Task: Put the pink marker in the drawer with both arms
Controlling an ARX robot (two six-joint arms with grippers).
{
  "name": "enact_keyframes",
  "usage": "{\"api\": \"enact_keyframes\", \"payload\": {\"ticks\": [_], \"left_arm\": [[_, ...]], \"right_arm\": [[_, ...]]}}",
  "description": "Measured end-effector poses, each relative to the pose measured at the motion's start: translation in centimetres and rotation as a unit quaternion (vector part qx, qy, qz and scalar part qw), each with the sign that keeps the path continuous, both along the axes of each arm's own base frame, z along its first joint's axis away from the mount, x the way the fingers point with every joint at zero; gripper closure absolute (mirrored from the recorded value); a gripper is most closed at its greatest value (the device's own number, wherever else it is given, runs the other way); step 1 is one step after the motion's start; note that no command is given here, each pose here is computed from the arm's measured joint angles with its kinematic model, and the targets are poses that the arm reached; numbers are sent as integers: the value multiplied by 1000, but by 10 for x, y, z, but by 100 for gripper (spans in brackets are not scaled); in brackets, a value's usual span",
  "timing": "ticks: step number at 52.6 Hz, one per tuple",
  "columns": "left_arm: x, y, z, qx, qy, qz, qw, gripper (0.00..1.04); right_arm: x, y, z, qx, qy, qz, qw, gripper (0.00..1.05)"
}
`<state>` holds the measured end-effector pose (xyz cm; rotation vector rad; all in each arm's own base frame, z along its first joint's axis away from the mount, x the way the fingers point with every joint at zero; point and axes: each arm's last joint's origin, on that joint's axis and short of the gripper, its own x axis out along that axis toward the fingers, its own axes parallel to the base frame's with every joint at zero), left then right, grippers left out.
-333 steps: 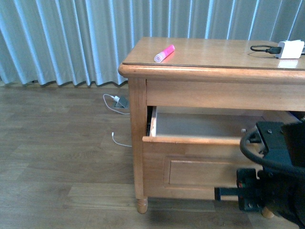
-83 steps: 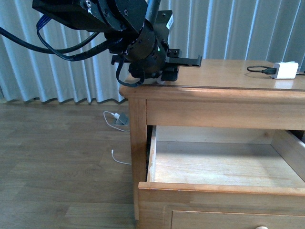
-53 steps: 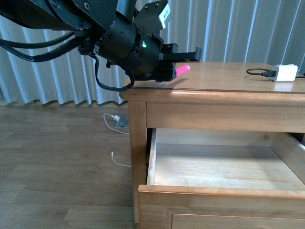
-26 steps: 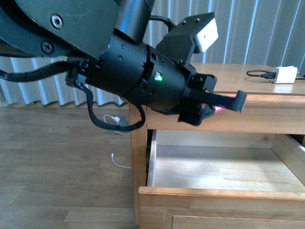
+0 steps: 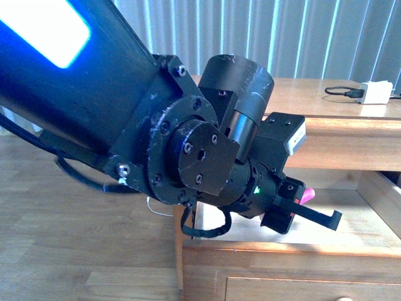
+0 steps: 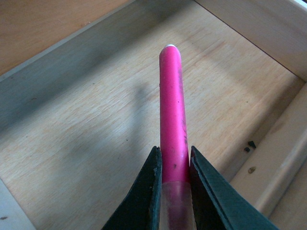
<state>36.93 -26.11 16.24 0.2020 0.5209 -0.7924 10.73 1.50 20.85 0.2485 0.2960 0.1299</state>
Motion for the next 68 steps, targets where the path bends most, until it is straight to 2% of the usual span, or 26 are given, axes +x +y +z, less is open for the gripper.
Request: {"api": "enact_keyframes", "payload": {"ticks": [8, 10, 31, 40, 55, 68], "left_arm": [[9, -9, -15, 12, 3, 26, 1000, 90], [10, -9, -16, 14, 4, 28, 999, 86], [3, 0, -5, 23, -27, 61, 997, 31], [-16, 23, 25, 9, -66, 77, 995, 5], [-48, 77, 72, -26, -114, 142, 983, 6], [-86, 137, 107, -61, -200, 240, 948, 6]], "right_arm": [[0, 0, 0, 0, 0, 0, 1000, 8], [0, 0, 0, 0, 0, 0, 1000, 8], [0, 0, 0, 0, 0, 0, 1000, 8], [0, 0, 0, 0, 0, 0, 1000, 8], [0, 0, 0, 0, 0, 0, 1000, 8], [0, 0, 0, 0, 0, 0, 1000, 8]]}}
